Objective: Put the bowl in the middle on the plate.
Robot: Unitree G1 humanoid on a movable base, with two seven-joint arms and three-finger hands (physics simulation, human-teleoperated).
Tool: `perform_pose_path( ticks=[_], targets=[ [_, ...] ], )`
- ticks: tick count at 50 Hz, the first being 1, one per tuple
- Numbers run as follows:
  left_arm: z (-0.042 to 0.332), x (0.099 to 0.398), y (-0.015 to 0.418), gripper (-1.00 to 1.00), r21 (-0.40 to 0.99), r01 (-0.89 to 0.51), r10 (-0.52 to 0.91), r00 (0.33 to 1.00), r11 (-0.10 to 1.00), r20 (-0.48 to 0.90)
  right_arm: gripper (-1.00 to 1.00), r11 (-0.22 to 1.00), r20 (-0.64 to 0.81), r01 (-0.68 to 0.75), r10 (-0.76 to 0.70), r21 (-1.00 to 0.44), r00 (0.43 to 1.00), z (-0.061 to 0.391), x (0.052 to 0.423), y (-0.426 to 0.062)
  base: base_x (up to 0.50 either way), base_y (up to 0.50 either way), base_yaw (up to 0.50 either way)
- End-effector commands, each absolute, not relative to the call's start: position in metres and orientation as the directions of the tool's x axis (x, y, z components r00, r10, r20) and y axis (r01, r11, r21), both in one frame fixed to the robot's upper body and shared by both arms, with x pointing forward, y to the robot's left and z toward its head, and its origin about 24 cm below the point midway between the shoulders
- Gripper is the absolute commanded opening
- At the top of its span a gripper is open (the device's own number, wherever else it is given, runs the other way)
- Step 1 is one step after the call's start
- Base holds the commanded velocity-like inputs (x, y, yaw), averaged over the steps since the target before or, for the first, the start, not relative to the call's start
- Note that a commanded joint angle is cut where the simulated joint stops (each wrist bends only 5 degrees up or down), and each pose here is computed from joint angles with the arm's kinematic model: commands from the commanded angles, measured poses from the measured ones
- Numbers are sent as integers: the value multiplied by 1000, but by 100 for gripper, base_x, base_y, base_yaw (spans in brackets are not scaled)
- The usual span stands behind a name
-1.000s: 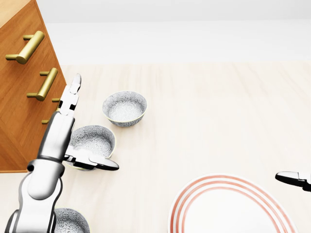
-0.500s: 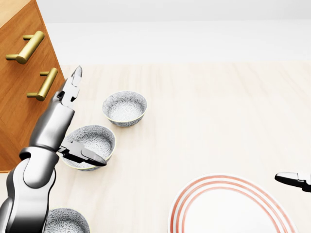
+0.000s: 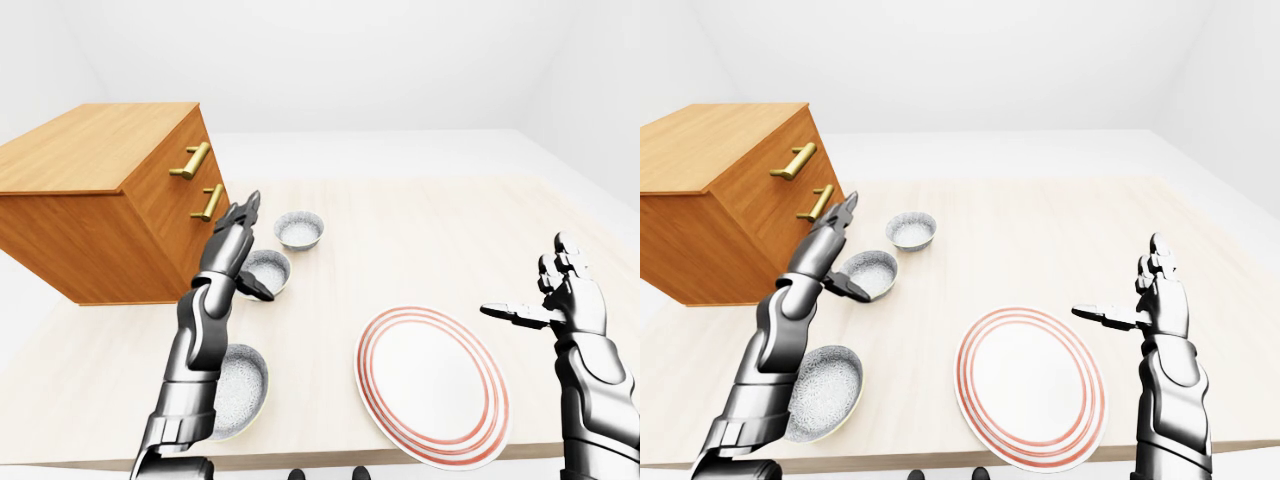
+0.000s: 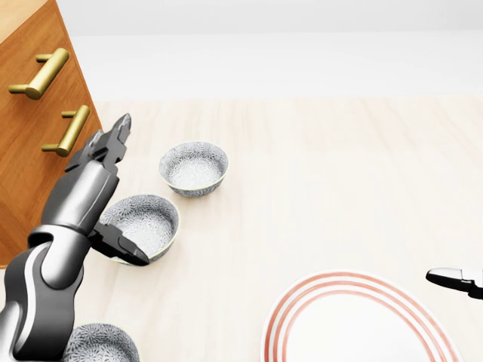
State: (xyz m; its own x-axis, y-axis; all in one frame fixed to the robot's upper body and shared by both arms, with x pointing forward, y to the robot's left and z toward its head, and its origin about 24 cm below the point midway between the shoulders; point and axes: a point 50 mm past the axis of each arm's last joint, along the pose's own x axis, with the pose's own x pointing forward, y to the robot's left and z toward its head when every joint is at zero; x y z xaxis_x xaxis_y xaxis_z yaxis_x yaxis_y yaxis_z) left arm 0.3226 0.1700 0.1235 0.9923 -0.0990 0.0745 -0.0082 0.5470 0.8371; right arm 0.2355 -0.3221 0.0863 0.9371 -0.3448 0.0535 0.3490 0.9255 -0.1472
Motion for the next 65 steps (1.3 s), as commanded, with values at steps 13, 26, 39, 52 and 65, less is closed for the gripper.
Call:
perform_pose_path(
  ticks=[13,26,39,52,65],
  targets=[
    [121,321,171,100,931,-24,-98,993,364,64,100,925,54,348,-344,-154,937,87,236,-322,0,0,0],
    [115,322,173,100,952,-26,-96,994,306,58,100,925,44,347,-345,-154,938,85,236,-322,0,0,0],
    [112,322,173,100,963,1,-98,995,270,27,100,922,50,352,-348,-162,936,86,235,-322,0,0,0],
    [106,327,170,100,968,14,-100,995,249,12,100,921,41,354,-352,-160,935,84,235,-324,0,0,0],
    [97,329,164,100,966,32,-111,994,255,-4,100,922,36,352,-351,-162,936,83,236,-323,0,0,0]
  ],
)
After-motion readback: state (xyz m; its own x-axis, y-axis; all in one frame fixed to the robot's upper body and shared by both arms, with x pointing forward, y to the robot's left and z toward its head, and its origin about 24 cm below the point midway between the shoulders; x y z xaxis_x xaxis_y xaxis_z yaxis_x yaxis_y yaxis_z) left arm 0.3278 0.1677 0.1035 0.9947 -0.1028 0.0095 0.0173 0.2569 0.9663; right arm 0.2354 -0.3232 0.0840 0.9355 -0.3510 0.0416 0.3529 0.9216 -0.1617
